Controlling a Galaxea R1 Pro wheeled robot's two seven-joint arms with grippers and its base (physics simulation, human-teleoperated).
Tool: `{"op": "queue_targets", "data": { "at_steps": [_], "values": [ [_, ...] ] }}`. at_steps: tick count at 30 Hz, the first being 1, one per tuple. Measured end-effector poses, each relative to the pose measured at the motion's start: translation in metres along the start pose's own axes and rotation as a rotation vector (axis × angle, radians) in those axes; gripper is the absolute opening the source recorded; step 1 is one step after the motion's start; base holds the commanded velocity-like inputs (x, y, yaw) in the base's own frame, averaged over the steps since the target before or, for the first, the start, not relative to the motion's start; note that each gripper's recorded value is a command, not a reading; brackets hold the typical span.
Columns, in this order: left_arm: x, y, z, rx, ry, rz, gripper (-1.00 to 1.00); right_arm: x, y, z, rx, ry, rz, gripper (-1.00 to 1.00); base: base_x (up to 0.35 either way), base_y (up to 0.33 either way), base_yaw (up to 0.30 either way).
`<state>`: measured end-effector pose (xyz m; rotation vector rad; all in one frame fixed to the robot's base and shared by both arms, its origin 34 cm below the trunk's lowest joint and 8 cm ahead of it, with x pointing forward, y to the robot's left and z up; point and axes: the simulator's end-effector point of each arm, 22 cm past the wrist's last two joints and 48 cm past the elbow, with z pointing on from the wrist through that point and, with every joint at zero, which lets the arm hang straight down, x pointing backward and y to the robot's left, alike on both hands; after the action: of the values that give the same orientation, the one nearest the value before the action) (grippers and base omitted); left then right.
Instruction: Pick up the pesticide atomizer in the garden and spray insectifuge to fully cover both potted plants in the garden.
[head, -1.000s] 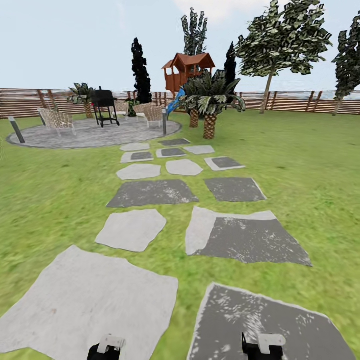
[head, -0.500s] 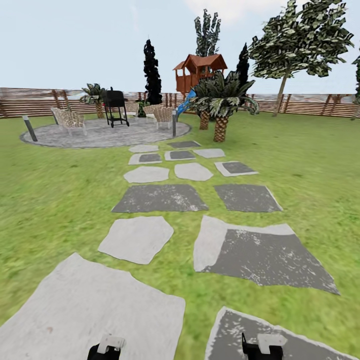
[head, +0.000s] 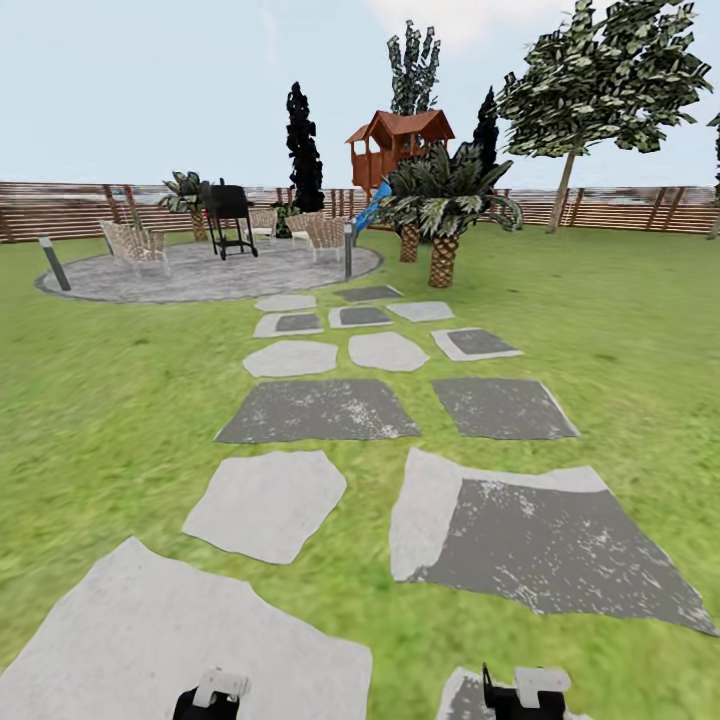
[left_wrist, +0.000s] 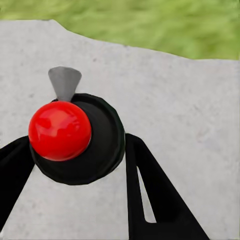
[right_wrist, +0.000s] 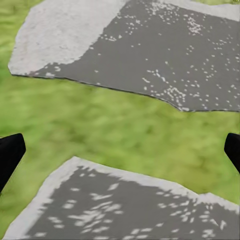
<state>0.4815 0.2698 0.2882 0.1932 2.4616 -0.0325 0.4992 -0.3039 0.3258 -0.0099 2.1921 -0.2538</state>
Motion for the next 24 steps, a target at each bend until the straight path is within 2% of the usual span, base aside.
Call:
{"op": "queue_targets", "data": {
  "at_steps": [9, 24],
  "values": [
    [0.0, -0.0007, 0.0, 0.001, 0.0, 0.0, -1.0, 0.0, 0.0, 0.0, 0.0, 0.0, 0.0, 1.0, 0.34, 0.0, 0.012],
    [-0.0002, -0.0003, 0.0001, -0.001, 0.0, 0.0, -1.0, -0.0001, 0.0003, 0.0, -0.001, 0.0, -0.001, 1.0, 0.34, 0.0, 0.255]
  ]
}}
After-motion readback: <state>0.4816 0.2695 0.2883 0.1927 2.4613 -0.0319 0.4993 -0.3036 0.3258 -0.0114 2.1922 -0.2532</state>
